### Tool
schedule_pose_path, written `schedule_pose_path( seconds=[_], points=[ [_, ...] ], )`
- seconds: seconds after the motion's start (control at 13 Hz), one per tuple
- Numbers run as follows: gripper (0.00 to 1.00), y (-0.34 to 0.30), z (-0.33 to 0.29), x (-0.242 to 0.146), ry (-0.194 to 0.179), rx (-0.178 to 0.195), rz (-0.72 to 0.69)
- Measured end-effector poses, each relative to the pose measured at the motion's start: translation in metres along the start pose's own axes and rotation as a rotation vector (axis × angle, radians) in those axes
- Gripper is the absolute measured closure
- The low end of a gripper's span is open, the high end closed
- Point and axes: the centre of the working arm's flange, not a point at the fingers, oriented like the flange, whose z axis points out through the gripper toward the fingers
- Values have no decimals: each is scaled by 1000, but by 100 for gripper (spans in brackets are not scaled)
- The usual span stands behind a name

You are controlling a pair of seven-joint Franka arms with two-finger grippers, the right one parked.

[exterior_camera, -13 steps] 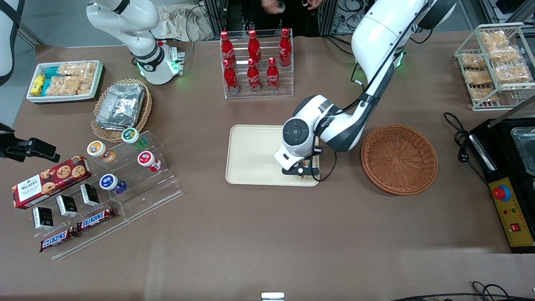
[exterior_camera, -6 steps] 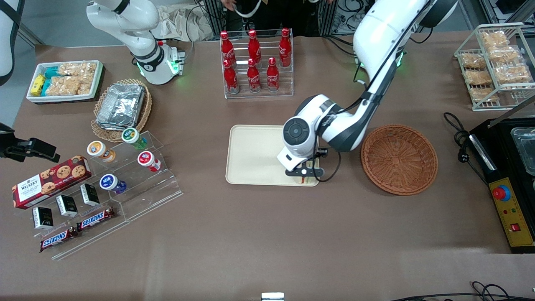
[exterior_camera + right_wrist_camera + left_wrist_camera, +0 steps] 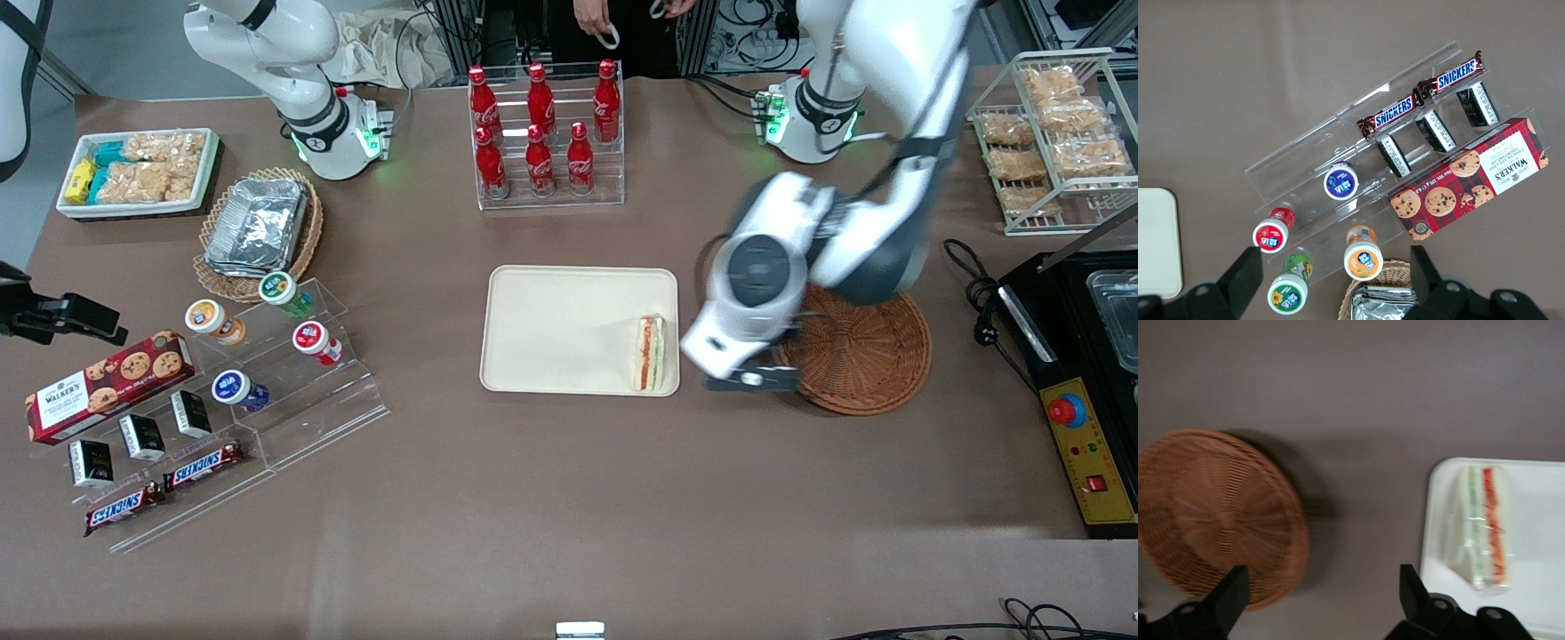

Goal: Place sandwich from basket to tray
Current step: 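Raise the left gripper and withdraw it from the tray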

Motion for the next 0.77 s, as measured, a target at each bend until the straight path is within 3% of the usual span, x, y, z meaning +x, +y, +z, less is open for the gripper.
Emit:
schedule_pose_path(
  seconds=[0.46,0.62,0.77],
  points=[
    [0,-146,-41,21,54,-41,56],
    [0,-184,-59,18,74,-99,30],
    [0,-217,-84,16,121,-131,64]
  ],
)
